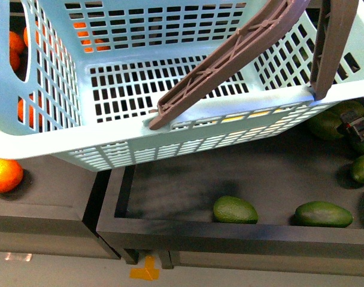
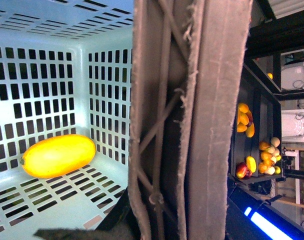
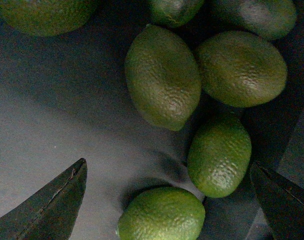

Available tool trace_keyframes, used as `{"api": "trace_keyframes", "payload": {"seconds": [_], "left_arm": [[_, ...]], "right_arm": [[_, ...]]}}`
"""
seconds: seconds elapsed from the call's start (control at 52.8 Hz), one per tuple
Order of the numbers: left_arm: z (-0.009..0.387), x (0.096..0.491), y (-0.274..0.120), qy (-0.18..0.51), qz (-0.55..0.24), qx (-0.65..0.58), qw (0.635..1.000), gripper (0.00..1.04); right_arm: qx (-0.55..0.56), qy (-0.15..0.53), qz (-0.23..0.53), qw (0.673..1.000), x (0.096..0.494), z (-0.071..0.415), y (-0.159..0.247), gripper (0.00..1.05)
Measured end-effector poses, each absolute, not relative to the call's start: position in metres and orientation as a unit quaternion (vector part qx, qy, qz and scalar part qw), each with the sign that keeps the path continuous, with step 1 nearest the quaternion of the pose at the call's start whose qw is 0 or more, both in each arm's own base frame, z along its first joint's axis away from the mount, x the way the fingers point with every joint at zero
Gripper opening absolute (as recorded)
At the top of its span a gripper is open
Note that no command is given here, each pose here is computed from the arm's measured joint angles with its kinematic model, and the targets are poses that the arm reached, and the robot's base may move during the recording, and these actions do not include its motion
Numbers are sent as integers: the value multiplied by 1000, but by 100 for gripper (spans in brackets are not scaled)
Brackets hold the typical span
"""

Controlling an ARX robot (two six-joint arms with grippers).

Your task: Pick mango and avocado into basket

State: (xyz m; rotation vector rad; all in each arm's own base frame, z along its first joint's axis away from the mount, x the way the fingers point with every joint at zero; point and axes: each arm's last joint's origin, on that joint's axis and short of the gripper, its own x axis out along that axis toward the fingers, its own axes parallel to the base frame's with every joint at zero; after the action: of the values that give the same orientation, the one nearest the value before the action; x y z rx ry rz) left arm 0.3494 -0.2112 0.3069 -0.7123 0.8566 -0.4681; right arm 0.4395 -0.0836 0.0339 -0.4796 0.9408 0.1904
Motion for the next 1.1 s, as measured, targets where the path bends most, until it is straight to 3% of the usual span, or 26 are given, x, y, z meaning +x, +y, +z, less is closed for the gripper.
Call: {"api": "trace_keyframes", "payload": {"seconds": [0.322,1.099], "left_arm": [[307,349,-211,402,-219,-334,824,16],[307,349,-211,403,-220,-335,823,16]], "right_arm": [[-249,482,93,835,484,2,-81,96],[-241,497,104,827,525,-26,-59,96]]}}
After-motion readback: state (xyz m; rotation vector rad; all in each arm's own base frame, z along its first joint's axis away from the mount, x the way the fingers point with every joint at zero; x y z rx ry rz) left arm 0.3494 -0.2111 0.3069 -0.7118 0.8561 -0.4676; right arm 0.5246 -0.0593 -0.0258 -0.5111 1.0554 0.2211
